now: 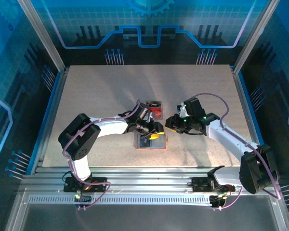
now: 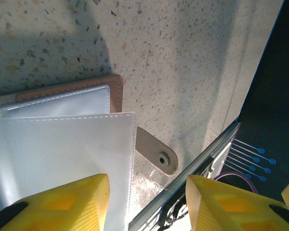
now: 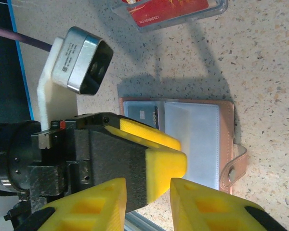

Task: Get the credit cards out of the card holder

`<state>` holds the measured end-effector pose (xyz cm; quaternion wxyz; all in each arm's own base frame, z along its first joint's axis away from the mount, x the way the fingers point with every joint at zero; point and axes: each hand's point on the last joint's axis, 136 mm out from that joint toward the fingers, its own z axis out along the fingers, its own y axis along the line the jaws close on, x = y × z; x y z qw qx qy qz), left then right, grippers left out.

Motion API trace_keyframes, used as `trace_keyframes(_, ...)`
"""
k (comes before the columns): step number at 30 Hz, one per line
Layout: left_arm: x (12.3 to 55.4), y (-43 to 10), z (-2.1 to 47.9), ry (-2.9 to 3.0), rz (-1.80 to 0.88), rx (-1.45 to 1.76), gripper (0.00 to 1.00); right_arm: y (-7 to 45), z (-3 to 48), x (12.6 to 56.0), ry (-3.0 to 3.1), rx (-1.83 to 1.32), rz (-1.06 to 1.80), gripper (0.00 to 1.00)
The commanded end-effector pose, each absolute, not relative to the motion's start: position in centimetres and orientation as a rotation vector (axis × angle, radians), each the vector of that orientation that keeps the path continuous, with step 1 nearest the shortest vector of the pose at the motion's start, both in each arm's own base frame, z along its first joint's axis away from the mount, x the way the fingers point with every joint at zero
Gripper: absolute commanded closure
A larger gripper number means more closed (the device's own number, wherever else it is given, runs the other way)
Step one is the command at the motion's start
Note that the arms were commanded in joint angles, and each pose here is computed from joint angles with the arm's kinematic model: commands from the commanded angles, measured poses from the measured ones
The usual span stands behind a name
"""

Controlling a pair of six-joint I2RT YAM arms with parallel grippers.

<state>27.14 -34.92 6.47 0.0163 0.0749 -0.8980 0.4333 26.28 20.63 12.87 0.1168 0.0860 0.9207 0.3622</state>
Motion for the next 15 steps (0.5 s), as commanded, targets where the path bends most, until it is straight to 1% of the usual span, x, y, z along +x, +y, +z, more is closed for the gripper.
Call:
trace_keyframes(1,27.0,-35.9,7.1,-2.753,1.379,0.208,0.53,20.0,12.6,25.8,2.708,0.263,1.048,0.70)
trace_keyframes(8,27.1,-35.8,6.7,-2.760,1.368,0.216,0.52,20.1,12.4,25.7,2.710,0.270,1.060,0.70)
trace_keyframes(15,26.7,-35.9,4.5,-2.745,1.302,0.246,0.52,20.2,12.3,25.6,2.716,0.267,1.067,0.70)
